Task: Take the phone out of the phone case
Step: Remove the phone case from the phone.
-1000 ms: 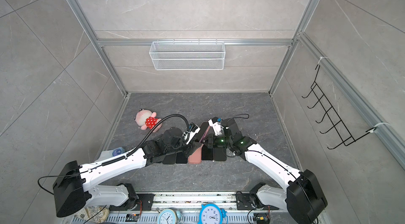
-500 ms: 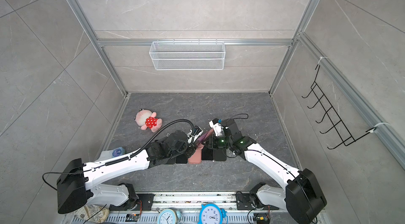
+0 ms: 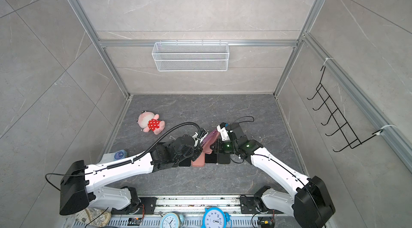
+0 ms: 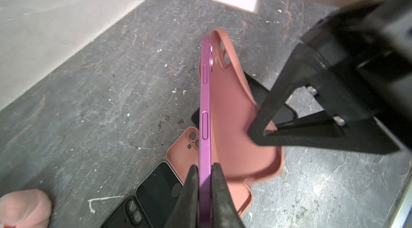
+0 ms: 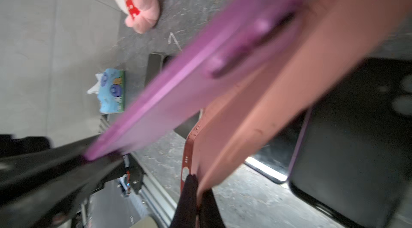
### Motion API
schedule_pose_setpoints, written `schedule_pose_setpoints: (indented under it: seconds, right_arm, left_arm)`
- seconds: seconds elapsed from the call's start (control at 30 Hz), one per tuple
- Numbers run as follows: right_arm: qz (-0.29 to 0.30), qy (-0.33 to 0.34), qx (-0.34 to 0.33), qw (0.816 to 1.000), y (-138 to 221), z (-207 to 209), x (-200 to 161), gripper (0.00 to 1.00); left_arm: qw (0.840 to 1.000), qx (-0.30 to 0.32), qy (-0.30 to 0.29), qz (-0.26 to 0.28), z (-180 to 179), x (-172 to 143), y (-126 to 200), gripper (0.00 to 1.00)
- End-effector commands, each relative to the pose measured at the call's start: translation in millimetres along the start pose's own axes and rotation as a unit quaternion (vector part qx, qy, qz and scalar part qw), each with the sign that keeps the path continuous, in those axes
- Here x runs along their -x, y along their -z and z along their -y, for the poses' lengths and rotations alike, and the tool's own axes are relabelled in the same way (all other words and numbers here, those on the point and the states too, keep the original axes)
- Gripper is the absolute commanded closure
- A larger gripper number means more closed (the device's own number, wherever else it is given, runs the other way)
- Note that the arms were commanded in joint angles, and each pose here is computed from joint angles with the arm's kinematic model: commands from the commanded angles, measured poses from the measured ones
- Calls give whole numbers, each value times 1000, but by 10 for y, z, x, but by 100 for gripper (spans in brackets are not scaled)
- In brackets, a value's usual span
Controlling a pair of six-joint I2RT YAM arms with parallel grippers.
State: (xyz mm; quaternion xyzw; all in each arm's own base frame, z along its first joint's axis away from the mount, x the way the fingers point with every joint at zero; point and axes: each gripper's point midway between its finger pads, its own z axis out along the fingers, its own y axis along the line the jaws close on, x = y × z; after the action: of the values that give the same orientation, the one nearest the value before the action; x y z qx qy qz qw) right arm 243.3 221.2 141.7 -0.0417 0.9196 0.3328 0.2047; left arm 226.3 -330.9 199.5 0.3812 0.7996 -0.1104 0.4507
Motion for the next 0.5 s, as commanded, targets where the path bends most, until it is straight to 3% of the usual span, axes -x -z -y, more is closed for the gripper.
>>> schedule_pose_setpoints:
  seconds: [0.0, 0.23, 0.37, 0.47]
  right_arm:
    - [22, 8, -112, 993, 136, 434, 53, 100]
    - [71, -11, -213, 974, 491, 810, 283, 100]
    - [134, -29, -308, 942, 1092, 1108, 517, 100]
    - [185, -55, -331, 924, 1582, 1187, 684, 100]
  left_arm:
    - [998, 42, 25, 37, -113, 336, 167, 100]
    - [998, 60, 17, 7, 4, 325, 106, 100]
    - [998, 64, 13, -21, 172, 284, -51, 100]
    - [998, 50, 16, -38, 348, 299, -184, 100]
